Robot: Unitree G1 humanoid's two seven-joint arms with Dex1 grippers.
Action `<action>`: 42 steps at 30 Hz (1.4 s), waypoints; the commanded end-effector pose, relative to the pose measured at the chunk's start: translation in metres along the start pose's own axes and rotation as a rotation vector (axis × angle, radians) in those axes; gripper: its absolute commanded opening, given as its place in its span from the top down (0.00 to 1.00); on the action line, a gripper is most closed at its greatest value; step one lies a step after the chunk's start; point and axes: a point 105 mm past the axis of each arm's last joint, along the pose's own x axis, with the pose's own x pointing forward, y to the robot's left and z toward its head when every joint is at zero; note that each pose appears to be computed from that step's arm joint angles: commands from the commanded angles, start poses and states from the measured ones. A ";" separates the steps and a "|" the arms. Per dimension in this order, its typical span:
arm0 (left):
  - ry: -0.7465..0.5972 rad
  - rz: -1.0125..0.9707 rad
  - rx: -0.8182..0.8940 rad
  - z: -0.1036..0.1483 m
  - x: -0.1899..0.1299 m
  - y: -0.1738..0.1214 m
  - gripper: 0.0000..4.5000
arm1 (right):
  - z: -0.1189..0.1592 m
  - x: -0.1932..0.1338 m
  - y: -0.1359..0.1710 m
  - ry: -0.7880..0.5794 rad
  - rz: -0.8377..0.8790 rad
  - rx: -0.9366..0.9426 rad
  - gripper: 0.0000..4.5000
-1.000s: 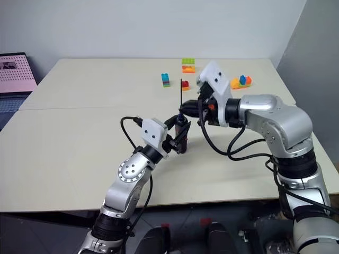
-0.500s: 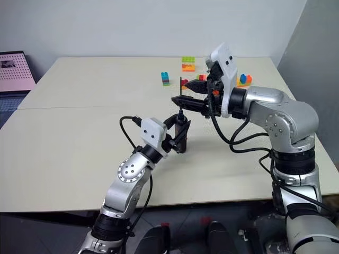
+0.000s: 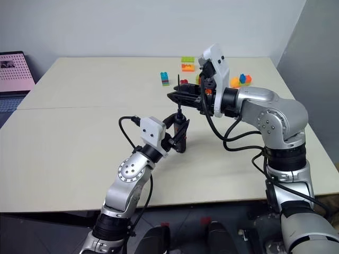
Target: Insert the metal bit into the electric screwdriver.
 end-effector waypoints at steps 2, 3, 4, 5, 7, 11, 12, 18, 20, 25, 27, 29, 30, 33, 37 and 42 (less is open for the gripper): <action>0.079 0.046 0.001 -0.018 -0.007 0.010 0.64 | 0.016 0.002 0.005 -0.030 0.019 -0.069 0.97; 0.079 0.046 0.001 -0.018 -0.007 0.010 0.64 | 0.015 0.003 0.005 -0.022 0.018 -0.070 1.00; 0.079 0.045 0.002 -0.018 -0.007 0.009 0.64 | 0.015 0.003 0.005 -0.016 0.017 -0.070 1.00; 0.079 0.045 0.002 -0.018 -0.007 0.009 0.64 | 0.013 0.003 0.004 -0.009 0.016 -0.070 1.00; 0.079 0.045 0.002 -0.018 -0.007 0.009 0.64 | 0.011 0.004 0.004 0.006 0.018 -0.070 1.00; 0.078 0.046 0.000 -0.018 -0.007 0.009 0.64 | 0.006 0.004 0.003 0.030 0.018 -0.072 1.00; 0.078 0.046 0.000 -0.018 -0.007 0.009 0.64 | 0.004 0.004 0.003 0.033 0.017 -0.074 1.00; 0.080 0.048 -0.001 -0.018 -0.007 0.008 0.64 | -0.003 0.006 0.005 0.055 0.023 -0.098 1.00; 0.080 0.047 0.000 -0.019 -0.007 0.008 0.64 | -0.006 0.007 0.007 0.064 0.026 -0.102 1.00; 0.081 0.044 0.000 -0.019 -0.007 0.008 0.64 | -0.008 0.009 0.008 0.069 0.030 -0.102 1.00; 0.082 0.045 0.000 -0.019 -0.007 0.008 0.64 | -0.006 0.008 0.010 0.059 0.036 -0.107 1.00; 0.083 0.046 0.000 -0.019 -0.007 0.009 0.64 | -0.006 0.007 0.010 0.058 0.037 -0.115 1.00; 0.083 0.046 0.000 -0.019 -0.007 0.009 0.64 | -0.006 0.006 0.011 0.058 0.036 -0.115 1.00; 0.083 0.047 -0.001 -0.019 -0.007 0.009 0.64 | -0.007 0.005 0.011 0.051 0.031 -0.125 0.81; 0.084 0.046 -0.001 -0.019 -0.007 0.009 0.64 | -0.005 0.005 0.010 0.038 0.019 -0.133 0.61; 0.084 0.046 0.000 -0.019 -0.007 0.009 0.64 | 0.000 0.003 0.012 0.011 0.024 -0.126 0.32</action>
